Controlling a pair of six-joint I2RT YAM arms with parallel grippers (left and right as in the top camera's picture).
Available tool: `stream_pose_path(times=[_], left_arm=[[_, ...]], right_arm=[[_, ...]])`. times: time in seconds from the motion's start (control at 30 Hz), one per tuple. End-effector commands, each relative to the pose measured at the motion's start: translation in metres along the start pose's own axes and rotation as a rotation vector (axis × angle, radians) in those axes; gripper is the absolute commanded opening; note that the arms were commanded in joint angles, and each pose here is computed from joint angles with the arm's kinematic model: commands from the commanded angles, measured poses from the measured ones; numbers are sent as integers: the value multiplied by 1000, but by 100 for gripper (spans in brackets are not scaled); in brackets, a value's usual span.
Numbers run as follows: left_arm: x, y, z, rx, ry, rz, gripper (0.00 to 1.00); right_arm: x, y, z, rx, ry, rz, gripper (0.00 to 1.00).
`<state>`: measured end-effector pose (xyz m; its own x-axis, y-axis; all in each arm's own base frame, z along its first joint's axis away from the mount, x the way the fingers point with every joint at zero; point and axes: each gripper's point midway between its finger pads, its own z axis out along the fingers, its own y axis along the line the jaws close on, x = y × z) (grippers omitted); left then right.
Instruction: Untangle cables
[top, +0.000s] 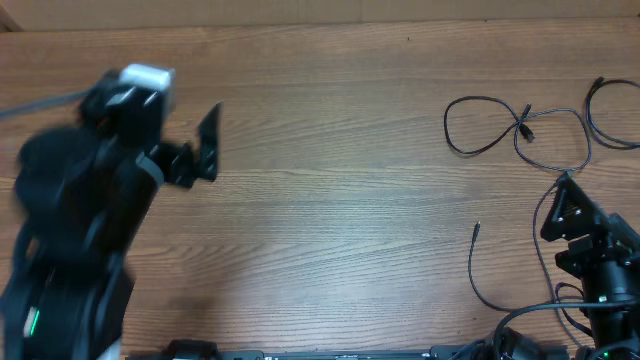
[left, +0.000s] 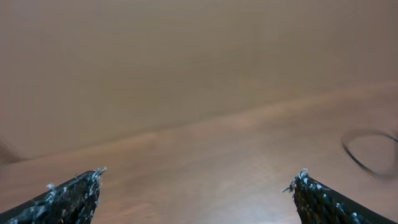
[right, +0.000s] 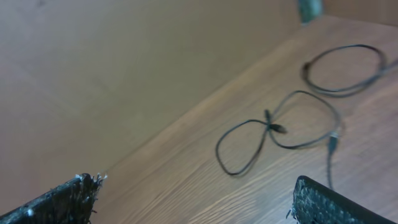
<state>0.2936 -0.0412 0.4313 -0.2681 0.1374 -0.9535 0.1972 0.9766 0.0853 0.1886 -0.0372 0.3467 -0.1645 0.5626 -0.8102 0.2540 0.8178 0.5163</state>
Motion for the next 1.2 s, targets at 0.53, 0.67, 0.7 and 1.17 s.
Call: stream_pose_path(times=[0.53, 0.67, 0.7, 1.17], left_arm=[[17, 36, -155, -295, -158, -8, 100], [33, 33, -152, -263, -95, 53, 100], [39, 33, -154, -261, -77, 66, 99], [94, 27, -162, -134, 89, 218, 100]], right_arm=[[-25, 32, -8, -119, -94, -231, 100], [-12, 44, -8, -188, -41, -242, 100], [-10, 46, -8, -204, -29, -246, 100], [-2, 54, -9, -247, -1, -258, 100]])
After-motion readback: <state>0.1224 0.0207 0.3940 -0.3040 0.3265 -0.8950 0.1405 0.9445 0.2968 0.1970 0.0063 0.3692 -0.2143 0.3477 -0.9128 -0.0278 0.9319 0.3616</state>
